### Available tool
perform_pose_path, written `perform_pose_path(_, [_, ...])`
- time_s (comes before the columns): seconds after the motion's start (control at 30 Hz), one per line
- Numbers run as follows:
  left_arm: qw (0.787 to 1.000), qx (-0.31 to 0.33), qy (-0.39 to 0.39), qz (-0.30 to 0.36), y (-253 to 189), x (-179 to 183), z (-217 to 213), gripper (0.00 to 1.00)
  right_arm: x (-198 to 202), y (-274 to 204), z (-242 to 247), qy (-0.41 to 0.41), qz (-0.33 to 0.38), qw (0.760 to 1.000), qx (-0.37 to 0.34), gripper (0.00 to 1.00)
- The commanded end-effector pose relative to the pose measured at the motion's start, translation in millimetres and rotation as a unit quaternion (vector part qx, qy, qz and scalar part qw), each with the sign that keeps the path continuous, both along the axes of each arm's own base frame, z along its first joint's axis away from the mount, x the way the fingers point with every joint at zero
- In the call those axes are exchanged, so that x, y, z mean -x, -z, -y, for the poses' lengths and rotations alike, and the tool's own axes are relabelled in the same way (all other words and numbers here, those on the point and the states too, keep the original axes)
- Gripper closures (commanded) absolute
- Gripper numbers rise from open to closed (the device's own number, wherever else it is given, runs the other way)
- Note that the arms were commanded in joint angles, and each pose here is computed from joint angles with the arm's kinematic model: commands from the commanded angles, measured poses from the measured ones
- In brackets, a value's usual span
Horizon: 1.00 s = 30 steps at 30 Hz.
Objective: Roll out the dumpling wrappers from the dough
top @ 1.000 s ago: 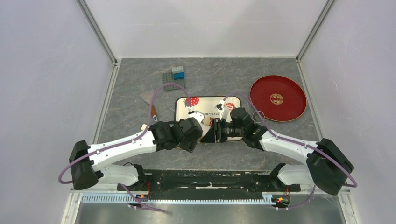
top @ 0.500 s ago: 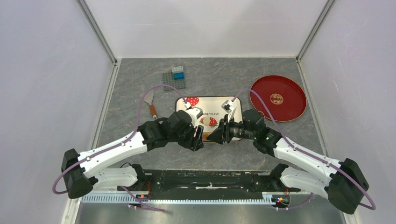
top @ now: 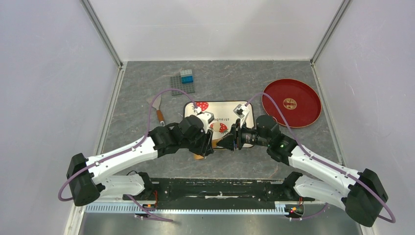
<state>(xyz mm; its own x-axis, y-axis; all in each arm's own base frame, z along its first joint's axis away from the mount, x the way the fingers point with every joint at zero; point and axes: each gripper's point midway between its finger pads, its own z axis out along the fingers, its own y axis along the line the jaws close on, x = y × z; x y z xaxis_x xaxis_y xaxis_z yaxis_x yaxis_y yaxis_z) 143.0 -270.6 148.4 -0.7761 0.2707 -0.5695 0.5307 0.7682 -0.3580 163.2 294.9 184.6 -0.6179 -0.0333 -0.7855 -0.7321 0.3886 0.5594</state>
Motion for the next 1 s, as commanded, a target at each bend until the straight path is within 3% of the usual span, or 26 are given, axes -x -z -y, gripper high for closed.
perform_pose_path(0.0, [0.998, 0.045, -0.036, 0.008, -15, -10, 11, 0.55, -3, -45, -9, -0.003, 0.040, 0.997, -0.066, 1.00])
perform_pose_path(0.07, [0.998, 0.052, -0.037, 0.011, -17, -11, 13, 0.68, -3, -47, -9, -0.001, 0.038, 0.997, -0.070, 1.00])
perform_pose_path(0.17, [0.998, 0.045, -0.047, 0.021, -18, -17, 11, 0.98, -3, -49, -10, 0.001, 0.035, 0.997, -0.072, 1.00])
perform_pose_path(0.27, [0.997, 0.042, -0.054, 0.031, -21, -20, 8, 0.98, -8, -51, -9, 0.013, 0.032, 0.997, -0.070, 0.99])
perform_pose_path(0.33, [0.996, 0.029, -0.068, 0.047, -24, -25, -1, 0.98, -12, -50, -7, 0.026, 0.025, 0.998, -0.060, 0.64])
perform_pose_path(0.47, [0.991, -0.003, -0.096, 0.090, -32, -37, -22, 0.98, -20, -49, -2, 0.049, 0.003, 0.998, -0.047, 0.06])
perform_pose_path(0.5, [0.990, -0.012, -0.101, 0.099, -34, -39, -27, 0.98, -22, -50, -1, 0.055, -0.005, 0.997, -0.048, 0.02])
perform_pose_path(0.8, [0.973, -0.082, -0.118, 0.182, -50, -49, -60, 0.98, -18, -37, -10, 0.034, -0.099, 0.993, -0.059, 0.02])
perform_pose_path(0.97, [0.966, -0.116, -0.108, 0.202, -50, -48, -59, 0.98, -11, -45, -20, 0.019, -0.126, 0.985, -0.116, 0.11])
